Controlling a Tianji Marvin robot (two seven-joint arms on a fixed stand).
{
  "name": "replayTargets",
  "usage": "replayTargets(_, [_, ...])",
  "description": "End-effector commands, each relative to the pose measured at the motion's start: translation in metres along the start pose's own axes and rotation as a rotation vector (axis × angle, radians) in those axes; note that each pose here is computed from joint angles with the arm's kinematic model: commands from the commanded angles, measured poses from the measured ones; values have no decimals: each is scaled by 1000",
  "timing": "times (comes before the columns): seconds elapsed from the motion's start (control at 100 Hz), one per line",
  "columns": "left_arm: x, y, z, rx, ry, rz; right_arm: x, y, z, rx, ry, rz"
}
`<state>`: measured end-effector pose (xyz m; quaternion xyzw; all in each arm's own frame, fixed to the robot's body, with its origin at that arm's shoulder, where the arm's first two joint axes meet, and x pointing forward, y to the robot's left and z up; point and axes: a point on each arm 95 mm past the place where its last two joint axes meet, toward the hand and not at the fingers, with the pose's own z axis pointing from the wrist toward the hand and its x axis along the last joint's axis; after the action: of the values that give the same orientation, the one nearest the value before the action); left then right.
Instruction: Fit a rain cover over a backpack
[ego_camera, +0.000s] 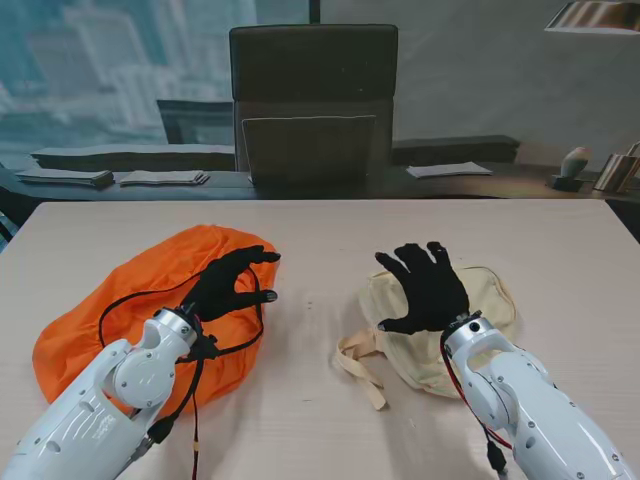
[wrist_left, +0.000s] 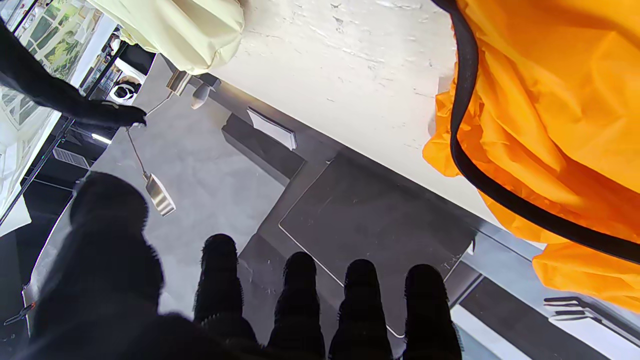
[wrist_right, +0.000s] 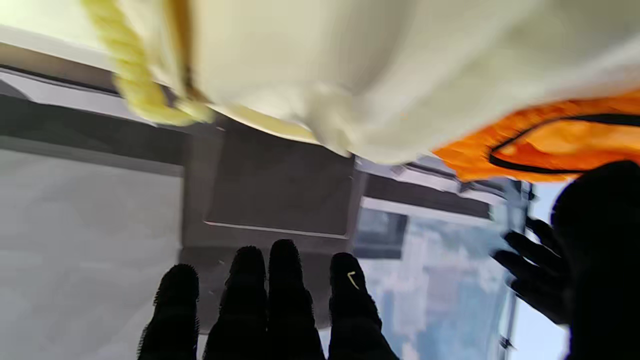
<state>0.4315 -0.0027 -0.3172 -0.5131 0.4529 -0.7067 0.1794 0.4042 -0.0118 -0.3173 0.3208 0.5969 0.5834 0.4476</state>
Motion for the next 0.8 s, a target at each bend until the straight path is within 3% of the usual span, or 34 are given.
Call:
replayTargets(0.0, [1,-1,0,-5,0,-1,8,-8,-3,39,-13,67])
replayTargets(0.07, [2,-3,1,-6,4,7,11,-11,-3,76,-51,21])
replayTargets(0.28, [-1,-3,4,-19,1,10,26,-24,-3,132,-134,42])
replayTargets(0.48, [-3,-2,4,-25,0,16,30,-39,4,186,-209,-21])
replayTargets(0.79, [-3,3,7,-54,-6,22,32,-58,17,108,-246,12])
